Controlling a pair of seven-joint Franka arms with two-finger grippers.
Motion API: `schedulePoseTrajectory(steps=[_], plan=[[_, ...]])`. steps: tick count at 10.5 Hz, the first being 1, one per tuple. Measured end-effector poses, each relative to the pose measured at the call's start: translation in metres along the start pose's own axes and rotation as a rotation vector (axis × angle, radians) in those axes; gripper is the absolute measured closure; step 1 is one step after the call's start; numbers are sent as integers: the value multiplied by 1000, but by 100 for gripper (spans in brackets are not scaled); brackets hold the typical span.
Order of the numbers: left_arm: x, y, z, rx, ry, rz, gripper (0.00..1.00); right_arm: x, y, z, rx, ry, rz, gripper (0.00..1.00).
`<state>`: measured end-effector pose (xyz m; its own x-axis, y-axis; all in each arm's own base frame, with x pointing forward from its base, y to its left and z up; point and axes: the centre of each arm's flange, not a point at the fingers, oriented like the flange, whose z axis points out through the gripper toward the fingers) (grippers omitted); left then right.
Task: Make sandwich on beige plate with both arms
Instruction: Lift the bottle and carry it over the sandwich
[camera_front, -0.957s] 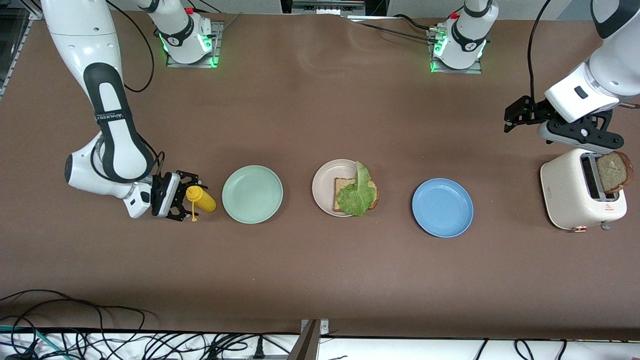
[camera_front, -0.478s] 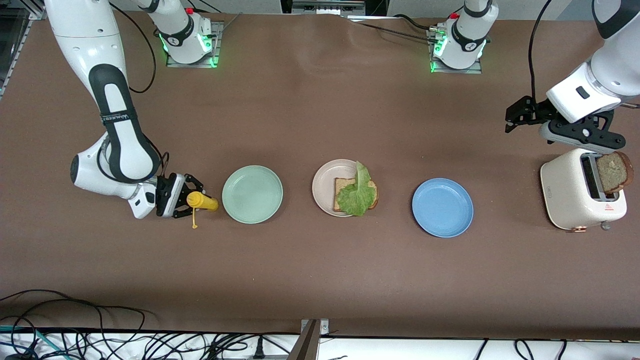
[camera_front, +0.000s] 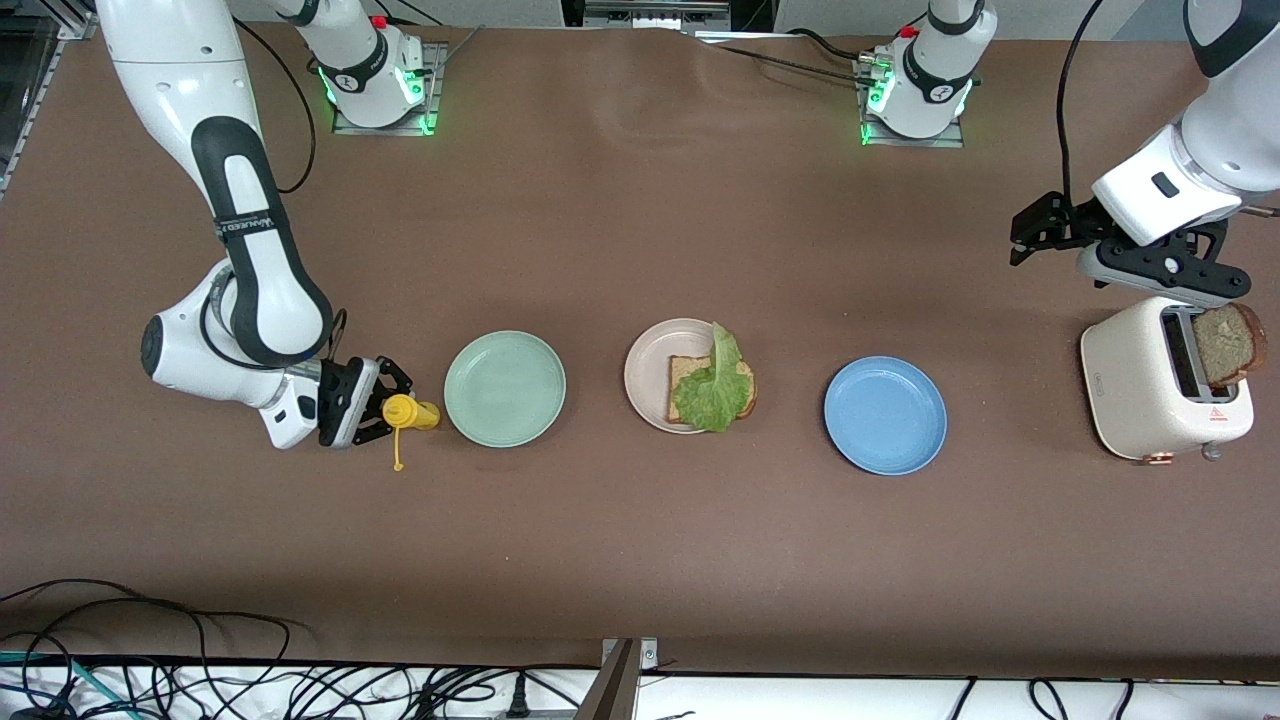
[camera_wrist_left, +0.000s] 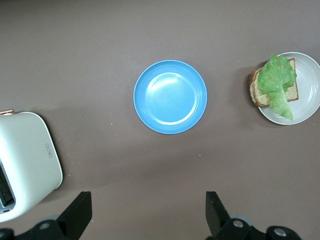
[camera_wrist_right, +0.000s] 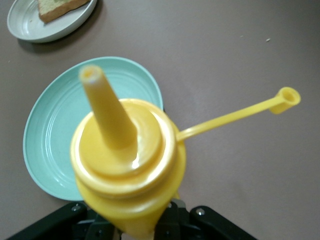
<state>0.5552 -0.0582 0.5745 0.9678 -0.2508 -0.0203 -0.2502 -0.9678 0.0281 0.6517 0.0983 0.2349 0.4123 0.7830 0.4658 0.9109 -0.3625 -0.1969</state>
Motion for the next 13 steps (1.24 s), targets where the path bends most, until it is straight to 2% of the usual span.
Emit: schedulePoseTrajectory(steps=[2, 6, 10, 13], plan=[[0, 1, 0, 0, 0, 1, 0, 30, -6, -10, -19, -34, 22, 81], [0, 3, 0, 0, 0, 6, 0, 103, -30, -20, -85, -136, 108, 81], [0, 3, 0, 0, -1, 6, 0, 187, -90, 2, -190, -281, 240, 81], [0, 4, 0, 0, -1, 7, 0, 232, -147, 30, -236, -327, 277, 81]])
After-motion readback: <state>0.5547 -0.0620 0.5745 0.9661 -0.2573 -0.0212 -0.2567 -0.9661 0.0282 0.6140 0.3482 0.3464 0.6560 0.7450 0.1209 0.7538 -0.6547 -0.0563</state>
